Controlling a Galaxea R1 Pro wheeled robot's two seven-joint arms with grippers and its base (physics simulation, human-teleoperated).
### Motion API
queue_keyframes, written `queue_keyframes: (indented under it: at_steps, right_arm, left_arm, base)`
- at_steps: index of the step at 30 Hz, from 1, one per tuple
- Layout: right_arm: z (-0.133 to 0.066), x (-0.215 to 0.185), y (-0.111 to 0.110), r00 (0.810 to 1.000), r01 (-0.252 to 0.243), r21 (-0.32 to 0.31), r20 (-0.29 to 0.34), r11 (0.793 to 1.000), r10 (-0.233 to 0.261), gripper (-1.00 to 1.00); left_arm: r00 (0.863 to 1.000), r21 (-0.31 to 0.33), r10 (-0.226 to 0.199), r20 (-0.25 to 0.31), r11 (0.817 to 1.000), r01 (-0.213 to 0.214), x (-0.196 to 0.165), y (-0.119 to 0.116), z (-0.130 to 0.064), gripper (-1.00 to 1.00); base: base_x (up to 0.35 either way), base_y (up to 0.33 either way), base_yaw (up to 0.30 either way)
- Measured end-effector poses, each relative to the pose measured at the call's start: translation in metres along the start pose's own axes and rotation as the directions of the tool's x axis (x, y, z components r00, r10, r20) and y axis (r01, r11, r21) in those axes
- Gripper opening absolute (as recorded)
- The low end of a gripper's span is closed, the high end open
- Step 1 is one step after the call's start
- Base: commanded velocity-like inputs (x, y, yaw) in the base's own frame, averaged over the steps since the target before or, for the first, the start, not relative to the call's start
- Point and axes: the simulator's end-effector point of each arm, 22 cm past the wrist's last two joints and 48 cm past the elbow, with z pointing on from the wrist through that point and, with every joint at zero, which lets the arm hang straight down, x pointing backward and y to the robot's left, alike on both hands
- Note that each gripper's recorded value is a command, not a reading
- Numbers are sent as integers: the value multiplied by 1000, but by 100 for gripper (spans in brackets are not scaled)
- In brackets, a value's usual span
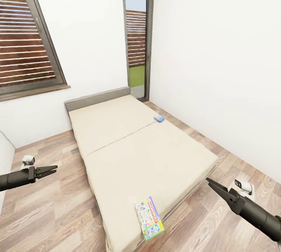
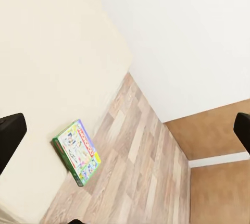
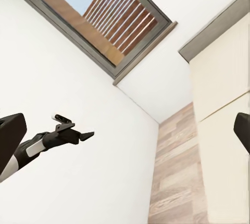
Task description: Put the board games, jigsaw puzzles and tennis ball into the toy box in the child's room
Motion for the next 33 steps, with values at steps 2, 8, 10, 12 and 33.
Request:
queue_keyframes:
  at_steps: [2, 8, 10, 12, 33]
  right_arm:
    - [0, 0, 0, 1000, 0, 0, 0, 1000, 0, 100]
    - [0, 0, 0, 1000, 0, 1, 1, 1000, 0, 100]
    - [0, 0, 0, 1000, 0, 1, 1, 1000, 0, 100]
    - [0, 0, 0, 1000, 0, 1, 1, 1000, 0, 100]
    - [0, 0, 0, 1000, 1, 1, 0, 1000, -1, 100]
  left_arm:
    - [1000, 1, 0, 0, 1000, 0, 0, 0, 0, 100]
    - [1000, 3, -1, 0, 1000, 1, 1, 0, 1, 100]
    - [1000, 3, -1, 0, 1000, 1, 1, 0, 2, 100]
    - [1000, 3, -1, 0, 1000, 1, 1, -1, 2, 100]
    - [1000, 5, -2, -1, 1000, 2, 1, -1, 3, 100]
  base:
    - [0, -274, 6]
    - [0, -285, 3]
    - [0, -290, 1]
    - [0, -292, 1]
    - [0, -293, 179]
